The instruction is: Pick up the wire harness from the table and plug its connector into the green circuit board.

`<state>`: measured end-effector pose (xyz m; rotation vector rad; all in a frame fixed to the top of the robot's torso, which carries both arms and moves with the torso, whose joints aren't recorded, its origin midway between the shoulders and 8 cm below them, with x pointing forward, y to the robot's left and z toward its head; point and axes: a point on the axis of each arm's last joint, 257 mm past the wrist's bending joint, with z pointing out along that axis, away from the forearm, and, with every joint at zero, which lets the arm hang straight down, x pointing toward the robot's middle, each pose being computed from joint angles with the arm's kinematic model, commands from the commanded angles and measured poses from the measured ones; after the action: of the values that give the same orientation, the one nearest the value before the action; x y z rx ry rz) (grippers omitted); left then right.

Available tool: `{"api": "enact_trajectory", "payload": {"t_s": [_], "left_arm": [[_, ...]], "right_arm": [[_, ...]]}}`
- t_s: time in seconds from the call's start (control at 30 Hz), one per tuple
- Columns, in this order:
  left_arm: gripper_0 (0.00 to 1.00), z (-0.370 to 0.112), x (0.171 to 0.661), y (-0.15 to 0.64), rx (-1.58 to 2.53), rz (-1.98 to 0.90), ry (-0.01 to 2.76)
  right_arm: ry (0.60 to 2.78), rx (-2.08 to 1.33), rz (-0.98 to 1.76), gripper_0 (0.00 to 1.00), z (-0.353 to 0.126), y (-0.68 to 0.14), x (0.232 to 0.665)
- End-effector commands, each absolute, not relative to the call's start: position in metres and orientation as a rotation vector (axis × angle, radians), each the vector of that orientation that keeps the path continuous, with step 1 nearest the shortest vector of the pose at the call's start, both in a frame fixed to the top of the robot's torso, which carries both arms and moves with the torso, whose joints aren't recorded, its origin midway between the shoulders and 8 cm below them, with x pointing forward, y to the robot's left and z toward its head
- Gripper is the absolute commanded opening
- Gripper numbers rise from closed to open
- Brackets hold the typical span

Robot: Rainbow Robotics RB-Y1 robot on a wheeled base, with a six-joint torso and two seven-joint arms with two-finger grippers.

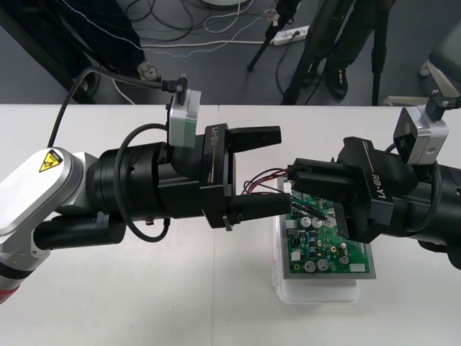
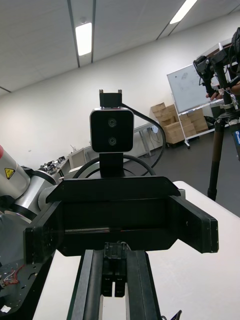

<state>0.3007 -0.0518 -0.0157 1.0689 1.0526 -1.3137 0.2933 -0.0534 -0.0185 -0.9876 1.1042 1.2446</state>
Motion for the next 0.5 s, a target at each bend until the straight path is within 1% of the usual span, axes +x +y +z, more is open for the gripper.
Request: {"api": "enact_trajectory", "payload": {"t_s": [0.03, 0.5], "left_arm": [[1.0, 0.0018, 0.3029, -0.0451, 1.011, -1.33, 1.061], [1.0, -0.0075, 0.3038, -0.0417, 1.022, -1.313, 1.083]], "right_arm": [[1.066, -1.005, 1.241, 0.0, -0.0154, -0.0519, 0.2841], [1.06, -1.009, 1.233, 0.0, -0.0154, -0.0519, 0.2841]]}}
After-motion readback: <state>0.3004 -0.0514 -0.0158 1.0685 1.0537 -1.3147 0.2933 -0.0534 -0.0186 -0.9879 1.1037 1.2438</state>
